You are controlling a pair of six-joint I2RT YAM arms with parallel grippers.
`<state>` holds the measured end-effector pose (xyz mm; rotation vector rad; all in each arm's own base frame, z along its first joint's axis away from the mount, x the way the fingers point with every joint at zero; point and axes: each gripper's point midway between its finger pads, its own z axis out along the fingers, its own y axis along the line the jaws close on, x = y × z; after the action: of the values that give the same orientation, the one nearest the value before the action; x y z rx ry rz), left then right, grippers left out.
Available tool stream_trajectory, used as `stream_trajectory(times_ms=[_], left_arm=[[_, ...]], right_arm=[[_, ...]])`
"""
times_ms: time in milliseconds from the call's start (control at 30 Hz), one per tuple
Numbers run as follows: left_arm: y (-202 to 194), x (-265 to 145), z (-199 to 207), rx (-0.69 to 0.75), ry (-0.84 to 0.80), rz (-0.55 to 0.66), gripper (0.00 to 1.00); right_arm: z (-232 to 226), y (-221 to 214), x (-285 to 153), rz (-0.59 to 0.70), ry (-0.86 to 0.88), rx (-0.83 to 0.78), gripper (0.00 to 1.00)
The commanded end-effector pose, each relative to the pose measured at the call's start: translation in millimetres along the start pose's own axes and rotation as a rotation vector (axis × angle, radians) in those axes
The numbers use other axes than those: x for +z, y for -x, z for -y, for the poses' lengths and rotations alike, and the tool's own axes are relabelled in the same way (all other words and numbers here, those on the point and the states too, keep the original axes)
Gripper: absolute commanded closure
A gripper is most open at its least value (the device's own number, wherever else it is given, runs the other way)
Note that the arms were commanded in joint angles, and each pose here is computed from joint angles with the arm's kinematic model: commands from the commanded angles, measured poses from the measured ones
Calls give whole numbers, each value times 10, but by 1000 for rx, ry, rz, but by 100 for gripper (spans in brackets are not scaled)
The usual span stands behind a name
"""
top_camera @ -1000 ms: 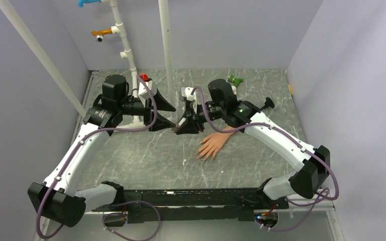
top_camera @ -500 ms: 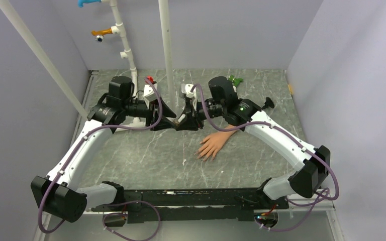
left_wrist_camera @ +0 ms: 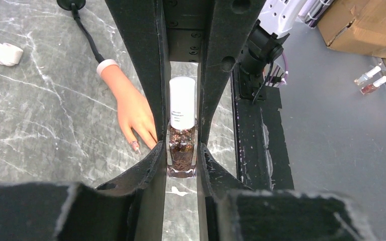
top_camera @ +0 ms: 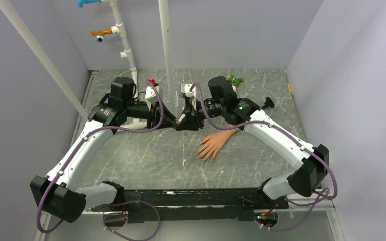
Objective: Paint the nails
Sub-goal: Pick up the nail polish bottle from the center of the board.
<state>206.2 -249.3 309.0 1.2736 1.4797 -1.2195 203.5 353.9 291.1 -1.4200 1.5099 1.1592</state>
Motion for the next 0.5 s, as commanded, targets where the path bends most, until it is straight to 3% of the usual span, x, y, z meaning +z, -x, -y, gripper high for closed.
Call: stream_trajectory(times_ms=[0, 133, 200, 333, 400, 467], left_arm=[[173, -13, 66, 93, -8, 21, 78], [169, 5, 96, 100, -23, 19, 100], [167, 13, 103, 110, -23, 15, 100], [182, -3, 81, 123, 4, 13, 100], [193, -13, 65, 133, 22, 13, 100], [199, -18, 50, 138, 34, 14, 100]], right_arm=[[-52, 316, -8, 81, 27, -89, 100], [-49, 301, 11, 76, 38, -82, 100], [-49, 300, 10, 77, 37, -82, 98], [-41, 312, -14, 84, 15, -85, 60], [-31, 305, -26, 85, 1, -85, 45], [-23, 277, -24, 82, -5, -81, 37]])
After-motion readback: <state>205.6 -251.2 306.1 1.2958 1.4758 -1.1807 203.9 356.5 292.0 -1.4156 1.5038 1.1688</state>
